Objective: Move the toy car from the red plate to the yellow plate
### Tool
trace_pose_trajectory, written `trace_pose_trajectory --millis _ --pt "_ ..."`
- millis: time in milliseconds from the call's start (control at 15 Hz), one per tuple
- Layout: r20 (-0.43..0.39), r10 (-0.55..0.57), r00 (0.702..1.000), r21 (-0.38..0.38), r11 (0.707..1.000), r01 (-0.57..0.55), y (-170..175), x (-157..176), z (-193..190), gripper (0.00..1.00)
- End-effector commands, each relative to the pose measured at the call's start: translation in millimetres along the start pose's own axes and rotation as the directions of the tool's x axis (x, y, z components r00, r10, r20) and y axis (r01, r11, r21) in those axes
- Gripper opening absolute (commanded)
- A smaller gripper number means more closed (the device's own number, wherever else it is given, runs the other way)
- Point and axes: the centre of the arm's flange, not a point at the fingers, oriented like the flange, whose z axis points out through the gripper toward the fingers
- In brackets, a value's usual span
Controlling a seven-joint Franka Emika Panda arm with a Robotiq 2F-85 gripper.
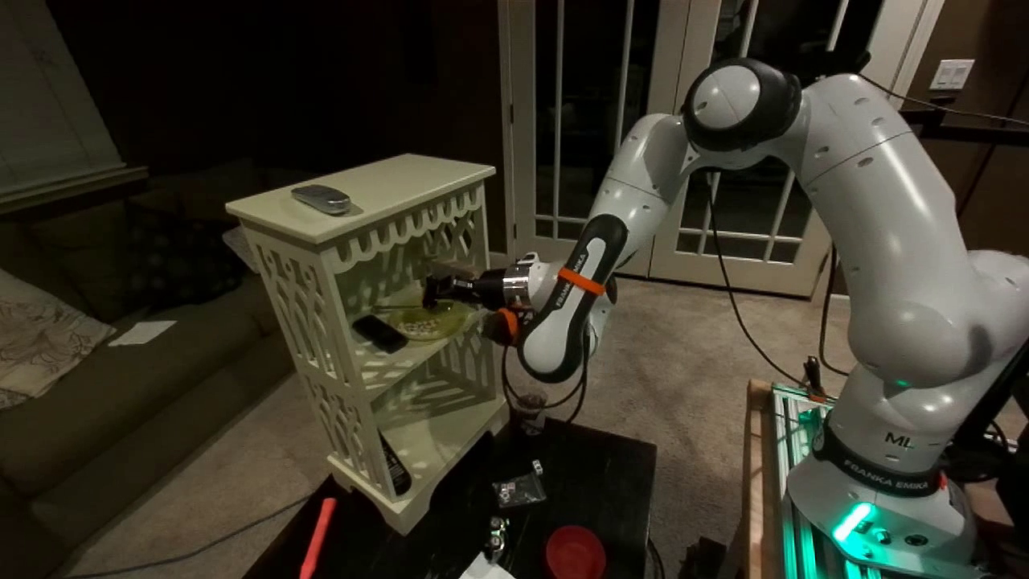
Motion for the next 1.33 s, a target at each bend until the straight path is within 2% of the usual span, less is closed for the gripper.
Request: trace_pose_trajectory --millis 0,600,867,1267 --pt "-0.065 0.025 0.998 -0.078 0.996 -0.030 3 12 32 0.06" --pt "-0.033 -0.059 0.998 -0.212 0.976 0.051 32 9 62 0.06" --pt "-0.026 -0.052 0.998 -0.260 0.965 0.043 53 16 76 0.06" --pt "0.079 -0.059 0.995 -0.318 0.945 0.081 72 4 85 0.06"
